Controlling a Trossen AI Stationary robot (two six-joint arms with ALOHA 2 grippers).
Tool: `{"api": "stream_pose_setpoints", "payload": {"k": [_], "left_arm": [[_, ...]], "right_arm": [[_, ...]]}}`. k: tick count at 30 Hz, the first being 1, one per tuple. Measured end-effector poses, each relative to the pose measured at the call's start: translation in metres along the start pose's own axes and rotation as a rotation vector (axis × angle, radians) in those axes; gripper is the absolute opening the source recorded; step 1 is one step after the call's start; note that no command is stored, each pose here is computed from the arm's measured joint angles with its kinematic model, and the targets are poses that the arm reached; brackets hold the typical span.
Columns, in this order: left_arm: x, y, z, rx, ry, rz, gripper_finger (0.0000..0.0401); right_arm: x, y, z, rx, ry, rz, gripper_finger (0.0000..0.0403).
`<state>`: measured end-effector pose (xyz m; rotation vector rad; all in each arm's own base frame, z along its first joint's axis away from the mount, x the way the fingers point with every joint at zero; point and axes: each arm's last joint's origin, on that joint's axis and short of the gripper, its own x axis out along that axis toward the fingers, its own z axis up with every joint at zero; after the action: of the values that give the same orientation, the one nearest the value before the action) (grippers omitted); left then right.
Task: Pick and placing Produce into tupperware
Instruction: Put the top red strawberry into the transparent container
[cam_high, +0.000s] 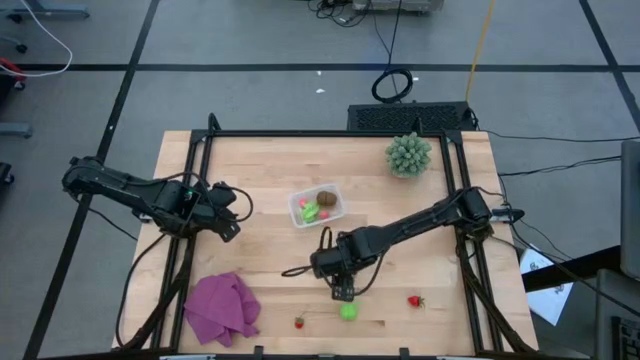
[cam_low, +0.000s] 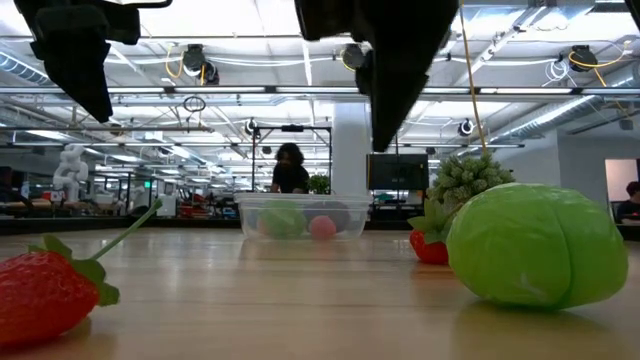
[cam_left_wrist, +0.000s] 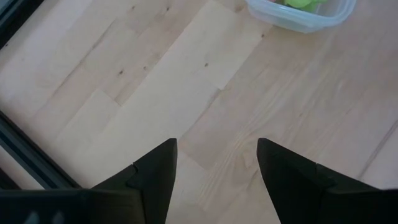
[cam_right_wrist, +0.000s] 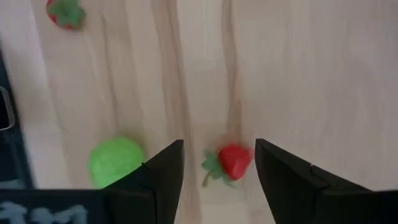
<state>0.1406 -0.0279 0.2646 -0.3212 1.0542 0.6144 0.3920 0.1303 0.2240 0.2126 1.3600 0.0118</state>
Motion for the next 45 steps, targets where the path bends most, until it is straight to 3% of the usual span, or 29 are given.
{"api": "stream_pose_setpoints", "payload": {"k": [13, 23, 30, 38, 45], "left_arm": [[0.0, 0.0, 0.0, 0.001, 0.001, 0.0, 0.0228], [0.0, 0.0, 0.0, 0.019, 0.001, 0.0, 0.0228], [0.0, 0.0, 0.0, 0.02, 0.001, 0.0, 0.0228], [0.0, 0.0, 0.0, 0.029, 0.001, 0.0, 0.0228], [0.0, 0.0, 0.0, 0.035, 0.001, 0.0, 0.0228]], "right_arm": [[0.021, -0.022, -0.009, 0.106, 0.11, 0.035, 0.023], [0.04, -0.035, -0.022, 0.137, 0.177, 0.012, 0.0233], [0.042, -0.033, -0.019, 0.138, 0.144, 0.028, 0.0233], [0.041, -0.036, -0.02, 0.065, 0.161, 0.025, 0.0233], [0.04, -0.041, -0.026, -0.089, 0.229, 0.012, 0.0233]]}}
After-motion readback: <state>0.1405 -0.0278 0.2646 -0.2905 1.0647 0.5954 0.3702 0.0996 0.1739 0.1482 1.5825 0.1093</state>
